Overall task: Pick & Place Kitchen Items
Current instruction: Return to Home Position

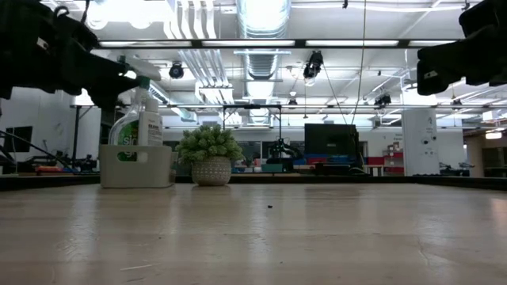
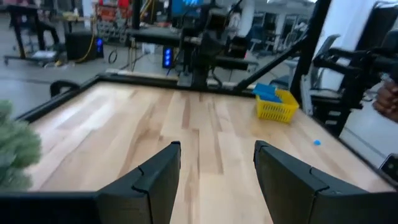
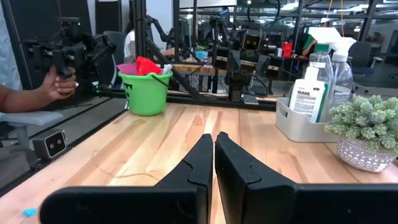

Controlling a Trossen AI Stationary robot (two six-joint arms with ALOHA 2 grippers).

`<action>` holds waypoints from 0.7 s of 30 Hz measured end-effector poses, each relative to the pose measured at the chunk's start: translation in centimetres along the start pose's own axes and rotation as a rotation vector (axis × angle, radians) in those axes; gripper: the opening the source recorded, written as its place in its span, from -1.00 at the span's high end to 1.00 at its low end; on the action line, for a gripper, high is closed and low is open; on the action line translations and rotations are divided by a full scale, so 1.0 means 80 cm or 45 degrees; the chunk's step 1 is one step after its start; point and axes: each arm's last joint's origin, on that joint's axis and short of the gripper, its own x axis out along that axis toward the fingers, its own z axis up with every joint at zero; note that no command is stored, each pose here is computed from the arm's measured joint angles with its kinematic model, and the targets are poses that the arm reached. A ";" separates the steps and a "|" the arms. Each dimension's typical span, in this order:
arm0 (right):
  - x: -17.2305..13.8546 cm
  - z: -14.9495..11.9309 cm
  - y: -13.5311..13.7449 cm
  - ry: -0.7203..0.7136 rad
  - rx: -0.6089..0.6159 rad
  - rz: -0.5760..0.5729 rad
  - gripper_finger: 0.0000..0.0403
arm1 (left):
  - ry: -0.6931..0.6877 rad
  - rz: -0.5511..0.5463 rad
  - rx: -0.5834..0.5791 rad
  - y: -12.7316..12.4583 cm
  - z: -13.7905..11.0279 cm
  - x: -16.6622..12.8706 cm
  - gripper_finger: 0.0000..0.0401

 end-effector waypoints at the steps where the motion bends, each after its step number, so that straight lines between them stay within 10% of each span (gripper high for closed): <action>1: 0.000 0.000 0.000 0.005 0.001 0.000 0.92 | 0.009 0.016 -0.002 0.000 -0.001 -0.002 -0.03; 21: 0.005 -0.007 -0.002 0.082 0.044 -0.058 0.92 | 0.060 0.156 0.029 -0.004 -0.001 -0.022 -0.03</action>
